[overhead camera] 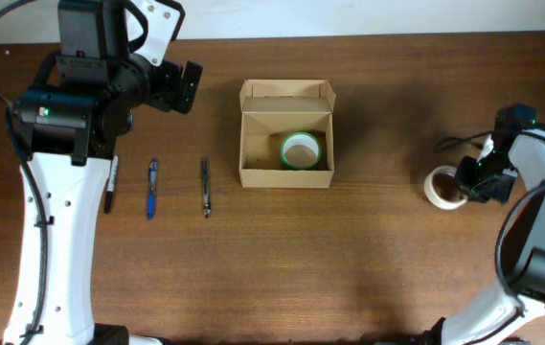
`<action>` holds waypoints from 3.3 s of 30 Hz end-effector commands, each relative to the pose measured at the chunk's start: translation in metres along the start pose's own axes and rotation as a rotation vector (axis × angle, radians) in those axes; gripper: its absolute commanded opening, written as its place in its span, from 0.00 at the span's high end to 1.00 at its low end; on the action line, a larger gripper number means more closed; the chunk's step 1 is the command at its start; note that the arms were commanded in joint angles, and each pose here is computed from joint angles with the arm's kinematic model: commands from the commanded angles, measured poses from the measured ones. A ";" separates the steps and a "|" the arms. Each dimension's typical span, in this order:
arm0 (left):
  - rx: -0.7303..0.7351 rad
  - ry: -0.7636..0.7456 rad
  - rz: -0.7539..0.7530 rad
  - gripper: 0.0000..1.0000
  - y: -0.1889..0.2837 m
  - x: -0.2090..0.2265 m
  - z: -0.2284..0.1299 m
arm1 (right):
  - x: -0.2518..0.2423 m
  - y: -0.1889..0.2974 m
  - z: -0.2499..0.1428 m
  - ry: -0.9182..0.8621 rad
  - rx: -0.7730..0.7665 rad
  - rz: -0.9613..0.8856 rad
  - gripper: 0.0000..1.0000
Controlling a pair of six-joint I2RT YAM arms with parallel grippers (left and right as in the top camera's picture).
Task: Pack container
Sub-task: 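Carry the white tape into the box onto the green tape, release, then withdraw the right arm and move the left gripper over the pens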
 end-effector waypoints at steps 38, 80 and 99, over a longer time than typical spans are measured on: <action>0.106 -0.018 0.002 0.01 -0.046 0.012 -0.014 | 0.353 0.081 -0.065 0.921 -0.164 0.076 0.96; 0.119 -0.017 -0.011 0.01 -0.045 0.010 -0.017 | 0.325 0.056 -0.006 0.774 -0.215 -0.034 0.66; 0.102 -0.014 -0.003 0.01 -0.048 0.013 -0.013 | 0.321 0.226 -0.007 0.746 -0.487 0.036 0.17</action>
Point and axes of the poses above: each gripper's point midway between its finger pads, its own y axis back along the fingers, its own x axis along the line the jaws close on, z = x × y, the point moved 5 cm from there along y, back along the fingers, and after that the axes turned 9 degrees about y, right-handed, at the moved point
